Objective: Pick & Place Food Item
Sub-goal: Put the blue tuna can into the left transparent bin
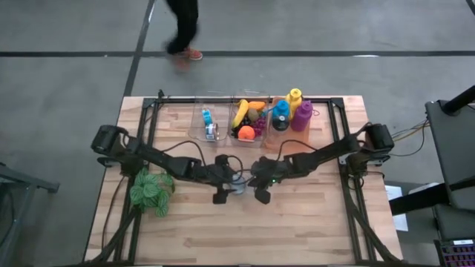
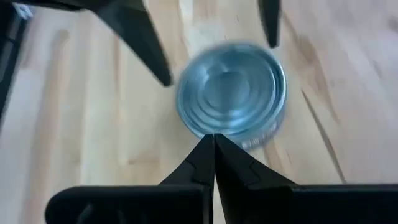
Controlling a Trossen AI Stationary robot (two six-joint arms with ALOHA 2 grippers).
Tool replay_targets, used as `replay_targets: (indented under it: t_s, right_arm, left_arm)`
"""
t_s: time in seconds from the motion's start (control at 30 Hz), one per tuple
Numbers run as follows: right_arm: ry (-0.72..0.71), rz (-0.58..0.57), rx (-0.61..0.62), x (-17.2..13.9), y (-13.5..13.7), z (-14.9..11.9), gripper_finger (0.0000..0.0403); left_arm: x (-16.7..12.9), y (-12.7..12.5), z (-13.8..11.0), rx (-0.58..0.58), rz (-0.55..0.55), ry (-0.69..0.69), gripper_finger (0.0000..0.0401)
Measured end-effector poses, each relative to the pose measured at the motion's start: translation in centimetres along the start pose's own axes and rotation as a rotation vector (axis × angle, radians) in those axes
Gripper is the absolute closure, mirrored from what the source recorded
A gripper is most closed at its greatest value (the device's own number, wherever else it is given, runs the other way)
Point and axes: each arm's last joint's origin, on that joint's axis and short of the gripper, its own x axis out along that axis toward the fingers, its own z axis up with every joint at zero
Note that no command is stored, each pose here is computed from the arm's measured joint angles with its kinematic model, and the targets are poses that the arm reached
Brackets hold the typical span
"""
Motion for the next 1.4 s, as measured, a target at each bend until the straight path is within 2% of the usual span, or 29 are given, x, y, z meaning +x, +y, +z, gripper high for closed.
replay_targets:
  t_s: [0.23, 0.47, 0.7, 1.07, 1.4]
  right_arm:
    - [-0.046, -0.013, -0.016, -0.1, 0.0, 0.4, 0.0395]
    - [-0.034, -0.017, -0.014, 1.5, -0.3, -0.4, 0.0395]
    - [-0.042, -0.006, -0.011, 1.9, -0.4, -0.5, 0.0395]
    - [-0.068, 0.009, -0.018, 1.9, -0.3, -0.3, 0.0395]
    - [-0.03, -0.009, -0.002, 3.4, -0.8, -1.2, 0.0395]
  left_arm:
    - [-1.8, 0.3, 0.5, 0.004, 0.038, 0.02, 0.0079]
    - [-1.8, 0.4, -0.9, 0.021, 0.05, 0.166, 0.0079]
    - [-1.8, 0.5, -1.2, -0.022, 0.056, 0.191, 0.0079]
    - [0.2, 0.1, -2.8, -0.015, 0.026, 0.259, 0.0079]
    - [1.2, -0.1, -3.0, -0.017, 0.017, 0.234, 0.0079]
